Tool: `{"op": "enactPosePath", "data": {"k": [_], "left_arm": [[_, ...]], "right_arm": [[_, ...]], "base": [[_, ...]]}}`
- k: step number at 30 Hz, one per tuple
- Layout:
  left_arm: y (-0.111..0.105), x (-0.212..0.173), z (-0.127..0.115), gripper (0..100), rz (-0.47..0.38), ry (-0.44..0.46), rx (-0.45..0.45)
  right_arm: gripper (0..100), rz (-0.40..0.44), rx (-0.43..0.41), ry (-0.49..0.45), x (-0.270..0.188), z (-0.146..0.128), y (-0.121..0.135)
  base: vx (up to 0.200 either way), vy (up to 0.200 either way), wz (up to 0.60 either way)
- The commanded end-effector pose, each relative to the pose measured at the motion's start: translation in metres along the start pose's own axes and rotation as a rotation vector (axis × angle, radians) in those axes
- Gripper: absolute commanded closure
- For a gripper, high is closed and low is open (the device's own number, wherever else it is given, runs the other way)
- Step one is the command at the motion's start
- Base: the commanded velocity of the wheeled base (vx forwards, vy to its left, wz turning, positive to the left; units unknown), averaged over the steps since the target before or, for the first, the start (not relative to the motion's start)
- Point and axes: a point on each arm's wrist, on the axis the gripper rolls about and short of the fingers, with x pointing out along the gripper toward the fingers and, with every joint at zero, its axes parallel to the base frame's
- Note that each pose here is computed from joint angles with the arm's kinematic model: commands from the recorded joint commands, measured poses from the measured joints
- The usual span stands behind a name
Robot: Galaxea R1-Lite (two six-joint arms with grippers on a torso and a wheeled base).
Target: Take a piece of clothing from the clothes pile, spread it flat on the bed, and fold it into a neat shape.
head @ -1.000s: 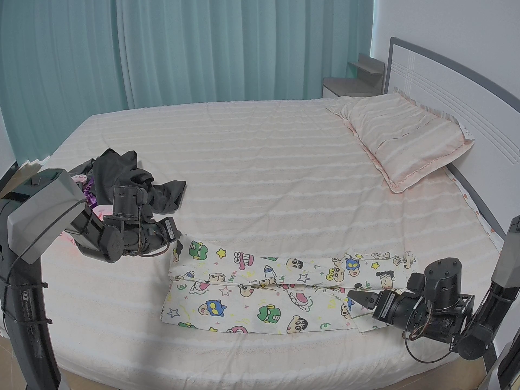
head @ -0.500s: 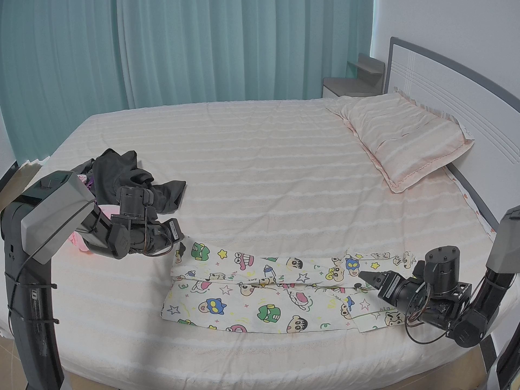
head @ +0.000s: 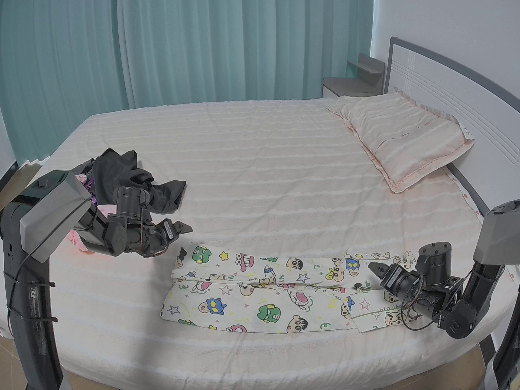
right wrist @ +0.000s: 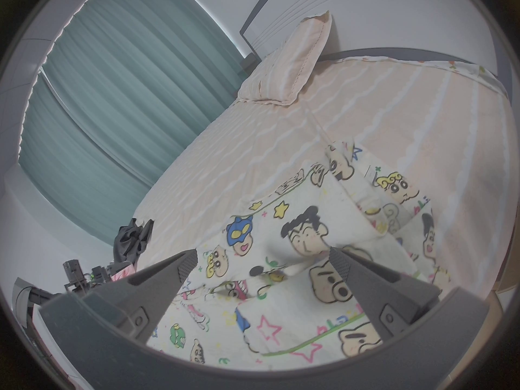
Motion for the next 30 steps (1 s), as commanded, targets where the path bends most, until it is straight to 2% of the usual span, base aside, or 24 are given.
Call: {"op": "enactPosePath", "data": {"k": [1,3,4,6,9,10,11,13,16,22,30], "left_arm": [[0.007,-0.011,0.010,0,0.012,-0.015,-0.023],[0.019,-0.027,0.018,0,0.036,-0.007,-0.090],[0.019,-0.030,0.019,0,0.033,-0.006,-0.104],[0.027,-0.049,0.017,0,0.010,0.025,-0.201],[0.031,-0.070,0.006,0,-0.025,0.077,-0.269],[0.032,-0.071,0.004,0,-0.025,0.082,-0.273],[0.033,-0.082,-0.008,0,-0.024,0.116,-0.288],[0.034,-0.092,-0.019,0,-0.017,0.136,-0.299],[0.032,-0.101,-0.033,0,-0.020,0.152,-0.305],[0.022,-0.101,-0.049,0,-0.056,0.168,-0.343],[0.024,-0.101,-0.052,0,-0.051,0.174,-0.346]], "right_arm": [[0,-0.022,-0.003,-0.034,0.001,0.008,-0.004],[0,-0.033,-0.057,-0.088,-0.001,0.022,-0.004],[0,-0.038,-0.065,-0.091,-0.001,0.024,-0.005],[0,-0.043,-0.094,-0.113,-0.002,0.035,-0.004],[0,-0.049,-0.116,-0.085,-0.004,0.043,-0.007],[0,-0.046,-0.122,-0.078,-0.005,0.044,-0.008],[0,-0.036,-0.154,-0.017,-0.006,0.050,-0.015],[0,-0.023,-0.172,0.028,-0.003,0.059,-0.026],[0,-0.021,-0.191,0.039,0.002,0.071,-0.037],[0,-0.052,-0.263,0.117,0.016,0.067,-0.061],[0,0.004,-0.281,0.162,0.036,0.063,-0.058]], "base": [[0.000,0.000,0.00],[0.000,0.000,0.00],[0.000,0.000,0.00],[0.000,0.000,0.00],[0.000,0.000,0.00],[0.000,0.000,0.00],[0.000,0.000,0.00],[0.000,0.000,0.00],[0.000,0.000,0.00],[0.000,0.000,0.00],[0.000,0.000,0.00]]}}
